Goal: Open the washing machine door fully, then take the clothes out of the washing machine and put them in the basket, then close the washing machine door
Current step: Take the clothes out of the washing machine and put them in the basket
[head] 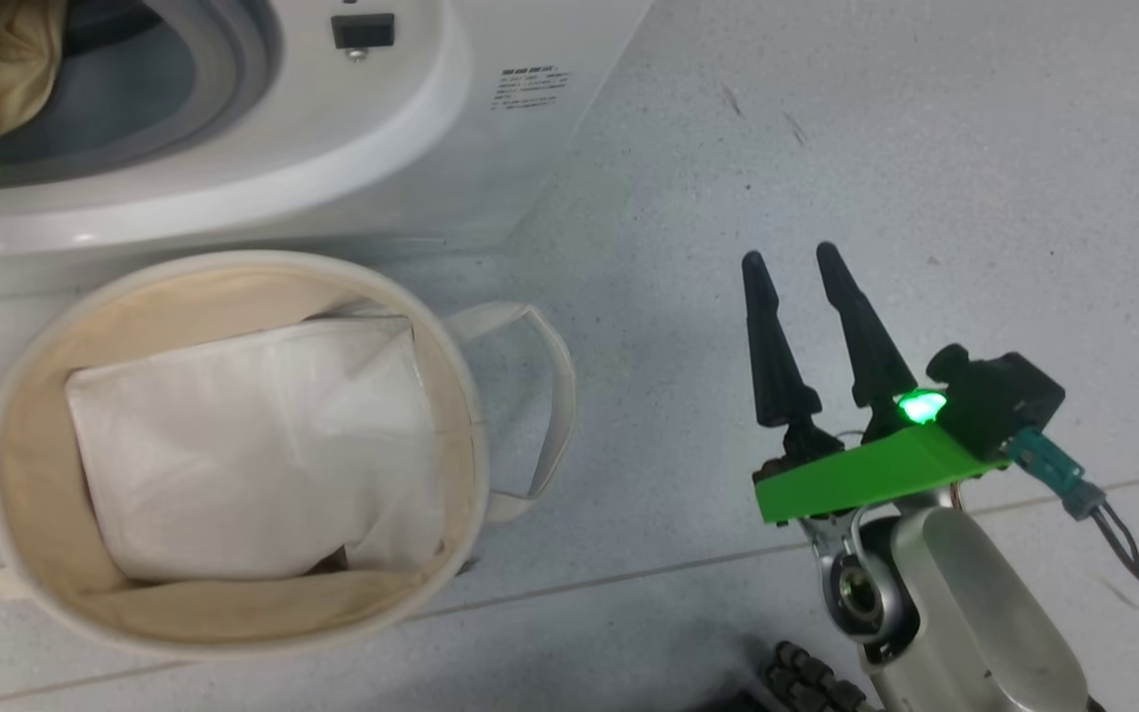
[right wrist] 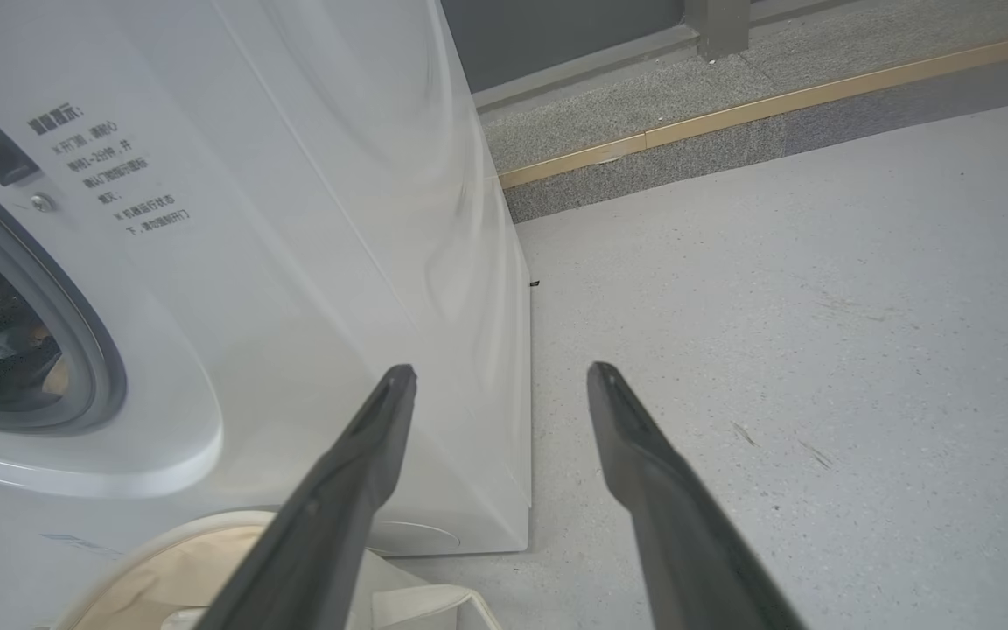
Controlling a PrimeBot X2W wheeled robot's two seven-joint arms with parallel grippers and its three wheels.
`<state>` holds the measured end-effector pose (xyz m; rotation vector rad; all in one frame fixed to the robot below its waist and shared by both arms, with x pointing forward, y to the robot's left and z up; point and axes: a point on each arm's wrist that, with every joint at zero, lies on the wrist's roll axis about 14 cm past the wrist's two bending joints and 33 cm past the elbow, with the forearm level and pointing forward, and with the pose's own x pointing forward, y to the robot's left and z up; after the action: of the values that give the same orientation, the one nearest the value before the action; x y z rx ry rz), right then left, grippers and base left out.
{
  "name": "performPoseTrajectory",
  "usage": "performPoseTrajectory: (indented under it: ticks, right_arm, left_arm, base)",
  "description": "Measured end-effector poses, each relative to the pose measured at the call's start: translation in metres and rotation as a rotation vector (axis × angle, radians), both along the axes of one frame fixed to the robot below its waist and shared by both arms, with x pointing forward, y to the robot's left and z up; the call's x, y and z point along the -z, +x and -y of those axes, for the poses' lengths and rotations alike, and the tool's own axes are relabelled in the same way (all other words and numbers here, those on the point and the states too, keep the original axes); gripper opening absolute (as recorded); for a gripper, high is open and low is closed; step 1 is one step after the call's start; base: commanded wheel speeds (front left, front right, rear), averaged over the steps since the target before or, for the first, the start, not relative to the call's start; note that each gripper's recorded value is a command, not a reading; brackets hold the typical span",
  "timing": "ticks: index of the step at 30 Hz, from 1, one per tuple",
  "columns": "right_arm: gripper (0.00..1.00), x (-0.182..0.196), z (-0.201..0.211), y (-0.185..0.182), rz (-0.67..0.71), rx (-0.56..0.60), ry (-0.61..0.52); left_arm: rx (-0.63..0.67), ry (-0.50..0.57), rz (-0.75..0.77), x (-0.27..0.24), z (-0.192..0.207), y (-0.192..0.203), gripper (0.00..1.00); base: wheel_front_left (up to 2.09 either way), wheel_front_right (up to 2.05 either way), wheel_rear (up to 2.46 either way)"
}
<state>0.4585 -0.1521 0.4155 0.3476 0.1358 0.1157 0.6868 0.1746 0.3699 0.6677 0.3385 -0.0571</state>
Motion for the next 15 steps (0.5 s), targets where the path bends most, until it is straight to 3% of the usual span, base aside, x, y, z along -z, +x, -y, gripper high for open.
performPoseTrajectory:
  ticks: [9,10,11,15]
  right_arm:
    - [1.00,0.010,-0.002,0.008,-0.011,-0.010,0.001]
    - [1.00,0.010,-0.003,0.009,-0.012,-0.012,0.001]
    - [1.00,0.010,-0.003,0.010,-0.011,-0.013,0.002]
    - [1.00,0.008,-0.006,0.013,0.000,-0.020,0.004]
  left_arm:
    - [-0.028,0.022,-0.030,0.016,-0.010,0.008,1.00]
    - [-0.029,0.020,-0.025,0.015,-0.010,0.009,0.74]
    - [-0.031,0.014,-0.020,0.014,-0.011,0.010,0.00]
    - [-0.021,-0.014,0.003,0.011,-0.009,0.008,0.00]
  base:
    - [0.00,0.00,0.00]
    - [0.00,0.00,0.00]
    - [0.00,0.00,0.00]
    - [0.00,0.00,0.00]
